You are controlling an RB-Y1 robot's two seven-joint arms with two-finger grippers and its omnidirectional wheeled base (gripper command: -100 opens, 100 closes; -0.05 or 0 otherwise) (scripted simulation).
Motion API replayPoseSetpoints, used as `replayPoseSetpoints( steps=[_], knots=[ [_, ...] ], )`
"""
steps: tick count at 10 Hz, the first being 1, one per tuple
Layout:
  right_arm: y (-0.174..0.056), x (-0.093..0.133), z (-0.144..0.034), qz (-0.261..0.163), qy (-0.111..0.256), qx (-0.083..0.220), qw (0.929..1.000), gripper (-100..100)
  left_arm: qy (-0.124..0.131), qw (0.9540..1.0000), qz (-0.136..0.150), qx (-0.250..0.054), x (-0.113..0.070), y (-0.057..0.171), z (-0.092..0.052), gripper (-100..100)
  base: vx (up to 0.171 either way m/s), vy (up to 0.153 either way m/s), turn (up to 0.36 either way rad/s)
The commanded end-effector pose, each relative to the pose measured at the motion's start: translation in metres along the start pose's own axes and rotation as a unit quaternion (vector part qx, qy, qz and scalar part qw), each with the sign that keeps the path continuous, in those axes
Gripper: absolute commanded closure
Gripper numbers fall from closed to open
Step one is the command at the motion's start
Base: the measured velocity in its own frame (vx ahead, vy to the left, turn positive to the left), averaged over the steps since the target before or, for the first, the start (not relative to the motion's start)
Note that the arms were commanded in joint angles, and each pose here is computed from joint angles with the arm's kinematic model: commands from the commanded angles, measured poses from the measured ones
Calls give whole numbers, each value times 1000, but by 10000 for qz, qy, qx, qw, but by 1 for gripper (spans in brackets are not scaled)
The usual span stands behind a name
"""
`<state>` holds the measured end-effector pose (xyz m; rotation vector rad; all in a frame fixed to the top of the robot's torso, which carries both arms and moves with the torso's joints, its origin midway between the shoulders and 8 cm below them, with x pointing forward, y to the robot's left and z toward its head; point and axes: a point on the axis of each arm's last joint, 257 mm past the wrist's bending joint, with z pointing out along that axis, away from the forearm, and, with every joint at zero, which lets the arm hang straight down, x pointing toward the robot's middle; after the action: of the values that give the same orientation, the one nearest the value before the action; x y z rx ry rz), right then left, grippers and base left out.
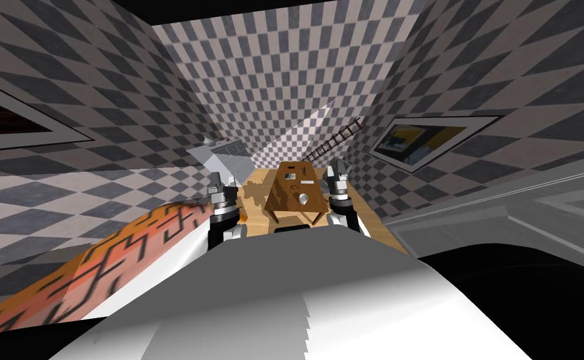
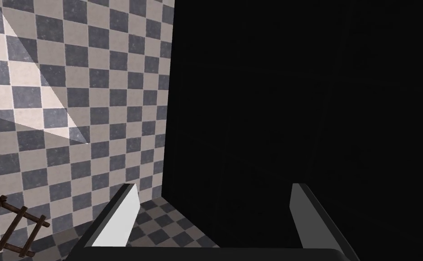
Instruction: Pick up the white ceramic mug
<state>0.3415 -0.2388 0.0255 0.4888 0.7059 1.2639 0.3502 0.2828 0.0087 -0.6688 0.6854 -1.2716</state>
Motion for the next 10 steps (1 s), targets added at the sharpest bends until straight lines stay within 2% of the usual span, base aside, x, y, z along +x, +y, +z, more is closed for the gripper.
replayPoseSetpoints(
  steps=[1, 3, 5, 6, 8, 9, 10],
  knots=[
    [-20, 24, -5, -183, 411, 201, 9988, -100, 0, 10000, 0, 0, 0, 0, 0, 0, -29, 28, 120],
    [-45, 55, -13, -446, 940, 433, 9936, -100, 0, 10000, 0, 0, 0, 0, 0, 0, -30, 33, 121],
    [-73, 88, -27, -804, 1581, 653, 9820, -100, 0, 10000, 0, 0, 0, 0, 0, 0, -32, 37, 160],
    [-73, 88, -27, -804, 1581, 653, 9820, -100, 0, 10000, 0, 0, 0, 0, 0, 0, -17, 18, 35],
    [-98, 119, -45, -1218, 2221, 797, 9641, -100, 0, 10000, 0, 0, 0, 0, 0, 0, -19, 26, 120],
    [-112, 133, -56, -1432, 2523, 872, 9530, -100, 0, 10000, 0, 0, 0, 0, 0, 0, -36, 34, 153],
    [-117, 133, -60, -1459, 2569, 916, 9510, -100, 0, 10000, 0, 0, 0, 0, 0, 0, -23, 24, 38]
  ],
)
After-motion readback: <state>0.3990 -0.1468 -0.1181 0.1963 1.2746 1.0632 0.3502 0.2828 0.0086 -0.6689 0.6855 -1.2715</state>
